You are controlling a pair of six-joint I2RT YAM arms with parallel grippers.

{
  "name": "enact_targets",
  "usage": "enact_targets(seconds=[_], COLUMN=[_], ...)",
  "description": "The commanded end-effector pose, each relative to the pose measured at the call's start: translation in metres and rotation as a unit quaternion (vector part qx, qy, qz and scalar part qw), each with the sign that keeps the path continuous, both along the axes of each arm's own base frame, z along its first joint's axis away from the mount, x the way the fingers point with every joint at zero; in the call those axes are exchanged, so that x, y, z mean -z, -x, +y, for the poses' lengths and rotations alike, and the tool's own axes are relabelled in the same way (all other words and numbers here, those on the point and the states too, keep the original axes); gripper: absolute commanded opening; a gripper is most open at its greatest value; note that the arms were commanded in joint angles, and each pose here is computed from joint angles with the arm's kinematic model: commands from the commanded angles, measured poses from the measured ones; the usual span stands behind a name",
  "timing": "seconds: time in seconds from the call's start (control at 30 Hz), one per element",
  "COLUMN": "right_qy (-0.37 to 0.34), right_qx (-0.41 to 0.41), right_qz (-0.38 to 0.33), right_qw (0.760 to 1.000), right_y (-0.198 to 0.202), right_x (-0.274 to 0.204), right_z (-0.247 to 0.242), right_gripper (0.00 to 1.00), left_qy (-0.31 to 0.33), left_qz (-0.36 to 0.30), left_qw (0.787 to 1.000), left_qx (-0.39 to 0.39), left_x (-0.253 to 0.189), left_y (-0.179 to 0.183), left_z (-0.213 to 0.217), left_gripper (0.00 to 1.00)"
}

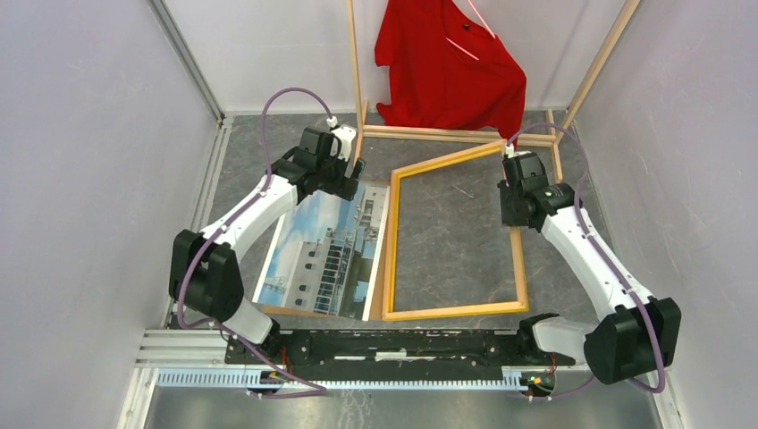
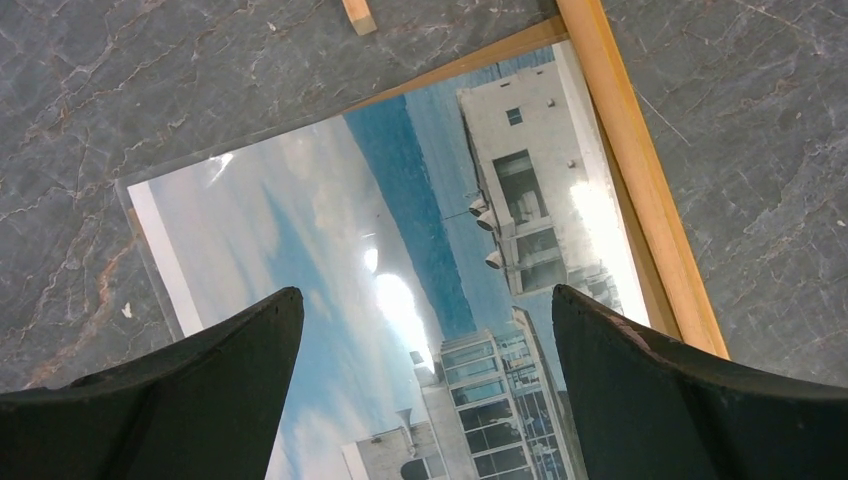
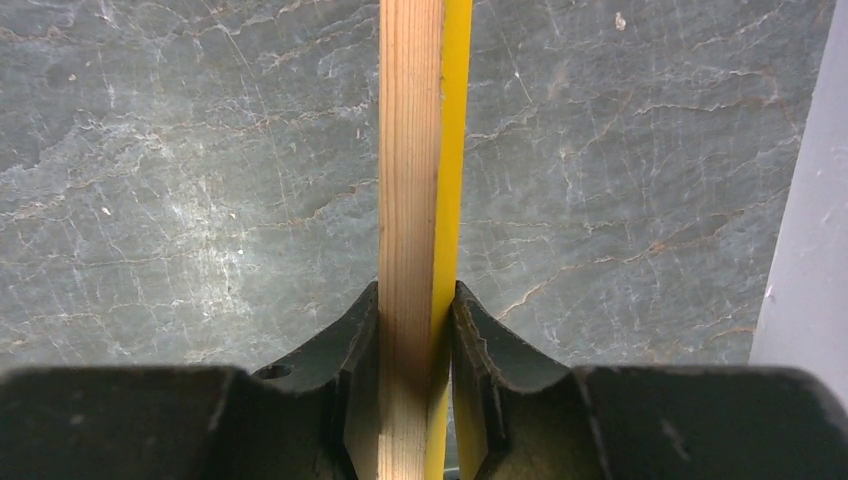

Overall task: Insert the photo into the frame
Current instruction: Turn over the photo frame at the center of the board.

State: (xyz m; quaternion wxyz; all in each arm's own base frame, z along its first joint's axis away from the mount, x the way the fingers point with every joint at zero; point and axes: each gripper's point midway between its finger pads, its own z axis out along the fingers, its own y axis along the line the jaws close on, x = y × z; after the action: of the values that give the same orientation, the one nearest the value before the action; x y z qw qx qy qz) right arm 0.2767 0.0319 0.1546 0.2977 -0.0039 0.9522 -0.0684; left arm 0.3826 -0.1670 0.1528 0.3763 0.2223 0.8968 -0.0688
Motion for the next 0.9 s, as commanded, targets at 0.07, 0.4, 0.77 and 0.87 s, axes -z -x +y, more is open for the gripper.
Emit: enact_targets(seconds=[0.07, 0.4, 0.77, 0.87], right_qy=[-0.005, 0.04, 0.158, 0.17], right_qx=[-0.013, 0.033, 0.034, 0.032], right_qz=[-0.005, 0.006, 0.003, 0.012], right_qw=[1.0, 0.999, 0.987, 0.985], right_y=[-0.01, -0.022, -0.029, -0.035], right_x=[0.018, 0.059, 0.093, 0.097], right_z=[0.007, -0.009, -0.046, -0.047], right_gripper=[0.0, 0.0, 0.0, 0.01], left_qy=[-0.002, -0.004, -0.012, -0.01], left_qz=[-0.028, -0.022, -0.016, -0.016], left_qw=[0.999, 0.999, 0.999, 0.999], left_qx=[0.026, 0.041, 0.047, 0.046], left_x=[-0.016, -0.013, -0.008, -0.008], left_y=[0.006, 0.013, 0.018, 0.018], left_z=[0.001, 0.001, 0.006, 0.006], left_gripper=[1.0, 1.0, 1.0, 1.0])
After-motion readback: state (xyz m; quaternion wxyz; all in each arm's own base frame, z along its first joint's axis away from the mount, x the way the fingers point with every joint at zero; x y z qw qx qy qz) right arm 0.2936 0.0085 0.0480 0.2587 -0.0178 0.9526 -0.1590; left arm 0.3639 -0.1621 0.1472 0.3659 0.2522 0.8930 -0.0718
